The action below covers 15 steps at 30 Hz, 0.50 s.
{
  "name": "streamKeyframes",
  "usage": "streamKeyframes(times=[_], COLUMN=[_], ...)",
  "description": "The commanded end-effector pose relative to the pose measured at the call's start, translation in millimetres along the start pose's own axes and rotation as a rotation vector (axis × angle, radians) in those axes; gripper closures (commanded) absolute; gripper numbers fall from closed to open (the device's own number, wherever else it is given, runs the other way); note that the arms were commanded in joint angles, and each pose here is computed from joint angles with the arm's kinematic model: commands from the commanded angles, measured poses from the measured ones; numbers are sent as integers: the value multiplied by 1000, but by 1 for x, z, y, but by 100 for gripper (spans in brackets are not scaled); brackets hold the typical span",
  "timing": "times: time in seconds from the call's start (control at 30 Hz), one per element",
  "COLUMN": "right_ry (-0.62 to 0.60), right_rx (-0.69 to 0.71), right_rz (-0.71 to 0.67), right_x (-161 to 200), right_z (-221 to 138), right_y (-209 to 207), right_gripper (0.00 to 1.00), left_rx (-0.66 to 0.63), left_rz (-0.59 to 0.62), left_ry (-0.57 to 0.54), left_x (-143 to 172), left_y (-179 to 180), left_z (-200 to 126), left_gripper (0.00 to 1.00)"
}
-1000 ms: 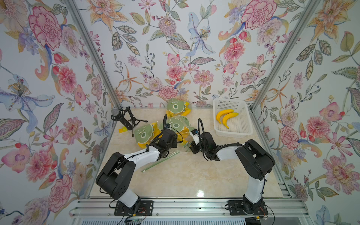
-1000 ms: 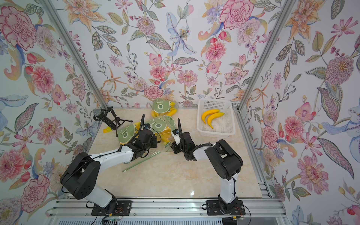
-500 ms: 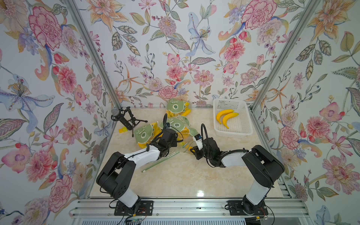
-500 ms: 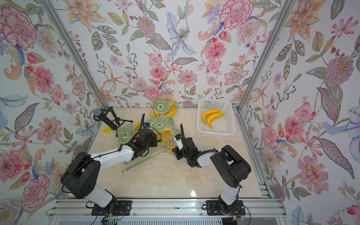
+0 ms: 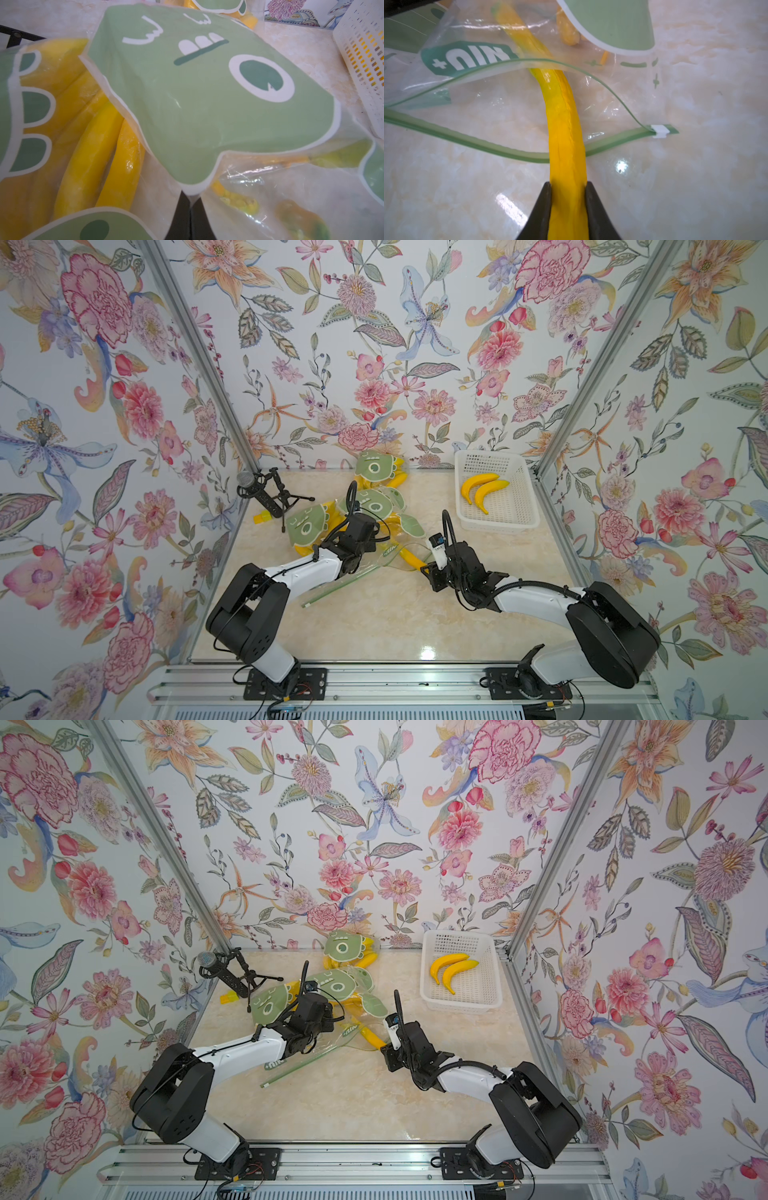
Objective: Open the zip-top bag and take out the banana
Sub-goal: Pick up the banana from the zipper food storage bag, then place the banana in the basket.
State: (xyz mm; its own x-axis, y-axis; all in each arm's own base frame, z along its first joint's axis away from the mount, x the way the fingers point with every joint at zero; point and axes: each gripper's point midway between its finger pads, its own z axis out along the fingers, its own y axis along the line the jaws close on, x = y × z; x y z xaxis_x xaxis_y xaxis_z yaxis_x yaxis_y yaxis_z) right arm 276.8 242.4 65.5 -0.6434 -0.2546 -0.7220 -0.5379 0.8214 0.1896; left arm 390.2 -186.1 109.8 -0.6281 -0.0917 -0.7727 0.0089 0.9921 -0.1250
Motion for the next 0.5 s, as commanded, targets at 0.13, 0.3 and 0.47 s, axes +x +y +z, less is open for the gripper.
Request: streamKeyframes(times=[0.13,0.3,0.47], right_ry=[89,84,88], right_rx=[37,47,34], right_rz=[24,25,26], right_x=[34,37,40], right_z=[-27,-43,-58], right_y=[-1,-1,3], right_gripper=[95,95,95], left_rx=[-61,-81,-91], left_rz=[-64,-91,-110], left_ry=[-44,-50,-46], left_x=[-26,-34,-35], left_y=[15,27,38], left_z=[0,3,7], left_gripper=[100,100,100])
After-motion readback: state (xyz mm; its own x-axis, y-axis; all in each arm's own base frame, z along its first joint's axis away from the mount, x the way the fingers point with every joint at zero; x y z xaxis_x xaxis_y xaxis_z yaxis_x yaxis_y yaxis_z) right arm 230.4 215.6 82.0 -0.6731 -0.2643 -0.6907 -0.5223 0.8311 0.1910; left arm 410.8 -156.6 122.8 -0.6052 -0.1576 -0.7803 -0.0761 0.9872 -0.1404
